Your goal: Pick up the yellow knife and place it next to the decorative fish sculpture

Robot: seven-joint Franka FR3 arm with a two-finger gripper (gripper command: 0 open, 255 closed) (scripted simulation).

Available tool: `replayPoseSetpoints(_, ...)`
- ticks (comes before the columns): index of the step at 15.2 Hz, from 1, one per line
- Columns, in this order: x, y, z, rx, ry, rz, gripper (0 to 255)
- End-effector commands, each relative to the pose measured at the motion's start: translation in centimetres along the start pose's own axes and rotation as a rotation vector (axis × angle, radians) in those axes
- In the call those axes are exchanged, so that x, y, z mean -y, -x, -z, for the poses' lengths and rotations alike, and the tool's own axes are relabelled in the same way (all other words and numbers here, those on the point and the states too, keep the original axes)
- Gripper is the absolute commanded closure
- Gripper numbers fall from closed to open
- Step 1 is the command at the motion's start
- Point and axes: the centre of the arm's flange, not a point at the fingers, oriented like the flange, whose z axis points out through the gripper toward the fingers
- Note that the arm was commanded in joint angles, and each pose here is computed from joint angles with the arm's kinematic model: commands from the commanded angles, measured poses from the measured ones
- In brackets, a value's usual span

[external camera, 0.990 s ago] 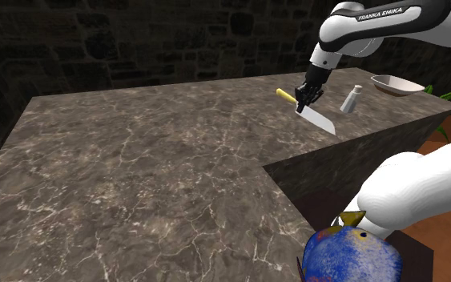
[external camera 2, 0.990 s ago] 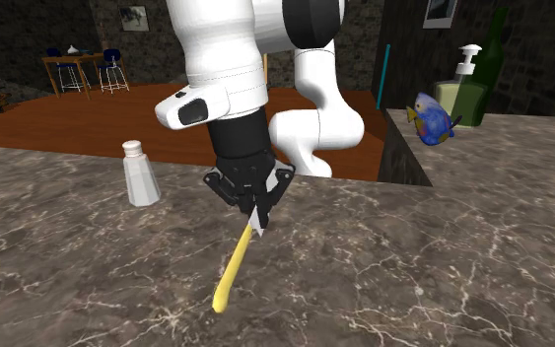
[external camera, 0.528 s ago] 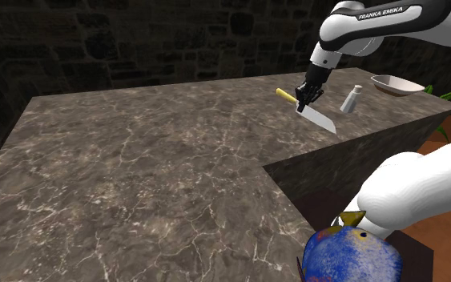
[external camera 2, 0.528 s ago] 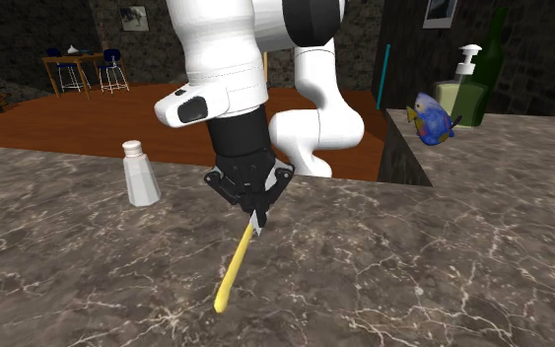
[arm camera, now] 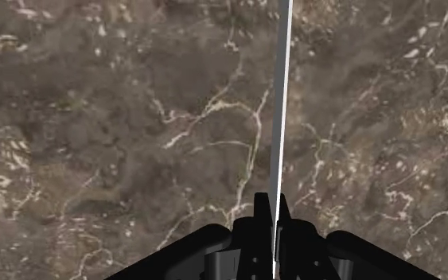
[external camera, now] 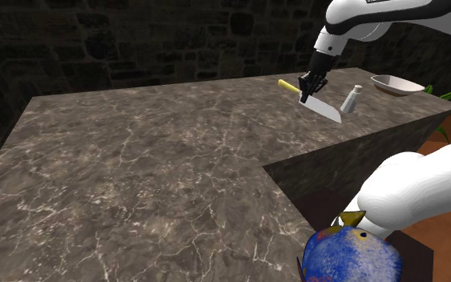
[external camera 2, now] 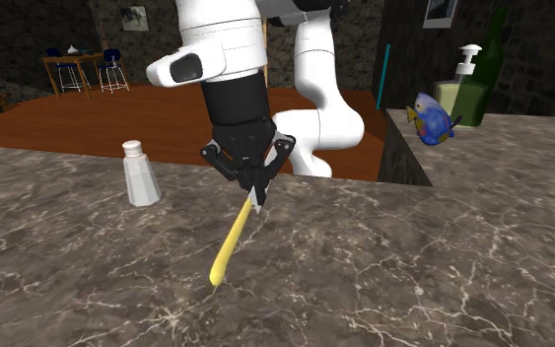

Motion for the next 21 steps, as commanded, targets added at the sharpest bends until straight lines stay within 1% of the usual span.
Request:
replayPoseSetpoints(1, 0.2, 0.1, 1.0, 0.0, 0.0, 0.0, 255)
replayPoseSetpoints(21, 1.8, 0.1, 11.5, 0.0, 0.0, 0.0, 255)
